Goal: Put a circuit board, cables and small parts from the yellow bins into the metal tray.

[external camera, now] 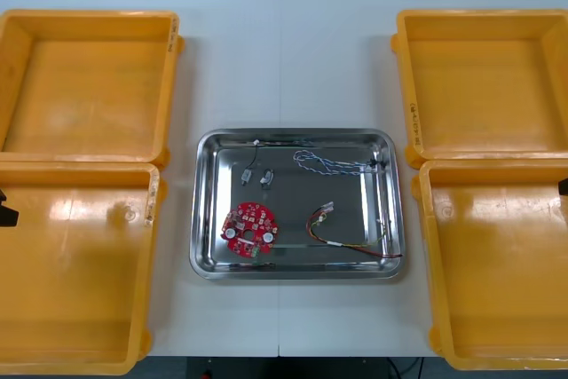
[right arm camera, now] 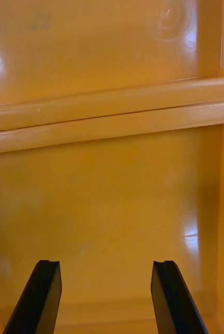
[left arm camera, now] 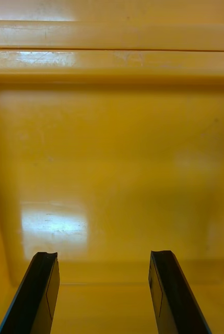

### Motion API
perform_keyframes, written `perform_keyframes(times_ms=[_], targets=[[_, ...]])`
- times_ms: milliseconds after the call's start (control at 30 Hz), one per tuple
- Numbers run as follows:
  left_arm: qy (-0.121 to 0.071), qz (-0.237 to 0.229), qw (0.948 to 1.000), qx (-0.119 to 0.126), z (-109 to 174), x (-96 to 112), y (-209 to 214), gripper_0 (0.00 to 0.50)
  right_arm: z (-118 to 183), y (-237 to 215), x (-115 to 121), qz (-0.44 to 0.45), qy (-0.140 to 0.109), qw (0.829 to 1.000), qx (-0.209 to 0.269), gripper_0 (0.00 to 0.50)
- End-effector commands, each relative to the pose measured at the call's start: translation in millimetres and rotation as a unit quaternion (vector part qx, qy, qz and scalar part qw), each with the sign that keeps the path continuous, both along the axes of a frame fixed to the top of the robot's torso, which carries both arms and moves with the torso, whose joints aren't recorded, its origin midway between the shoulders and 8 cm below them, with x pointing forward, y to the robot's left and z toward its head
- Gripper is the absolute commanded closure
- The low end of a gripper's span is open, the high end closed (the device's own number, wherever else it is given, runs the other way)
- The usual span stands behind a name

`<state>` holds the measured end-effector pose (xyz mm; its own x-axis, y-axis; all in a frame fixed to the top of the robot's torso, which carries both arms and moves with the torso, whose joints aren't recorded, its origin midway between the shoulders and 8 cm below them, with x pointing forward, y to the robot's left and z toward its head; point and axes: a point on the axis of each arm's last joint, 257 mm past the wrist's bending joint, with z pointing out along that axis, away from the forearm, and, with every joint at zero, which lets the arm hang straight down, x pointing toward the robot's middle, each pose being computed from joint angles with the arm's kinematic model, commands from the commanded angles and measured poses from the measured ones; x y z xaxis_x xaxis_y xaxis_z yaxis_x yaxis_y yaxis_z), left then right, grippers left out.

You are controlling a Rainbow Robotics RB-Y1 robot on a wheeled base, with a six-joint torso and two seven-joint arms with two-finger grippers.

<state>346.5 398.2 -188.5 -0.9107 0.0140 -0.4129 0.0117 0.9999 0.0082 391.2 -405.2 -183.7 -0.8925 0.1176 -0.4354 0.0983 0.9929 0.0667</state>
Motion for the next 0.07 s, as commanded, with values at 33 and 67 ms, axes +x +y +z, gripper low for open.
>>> perform_keyframes(times_ms=[33,67], targets=[[-0.03,-0.027,0.9981,0.046,30.6,11.9,11.4,0.0,-0.6,2.2,-0.4,-0.016,-0.003,1.0,0.012,0.0],[-0.032,-0.028,0.998,0.046,31.8,13.2,10.5,0.0,-0.6,2.2,-0.4,-0.016,-0.003,1.0,0.012,0.0]])
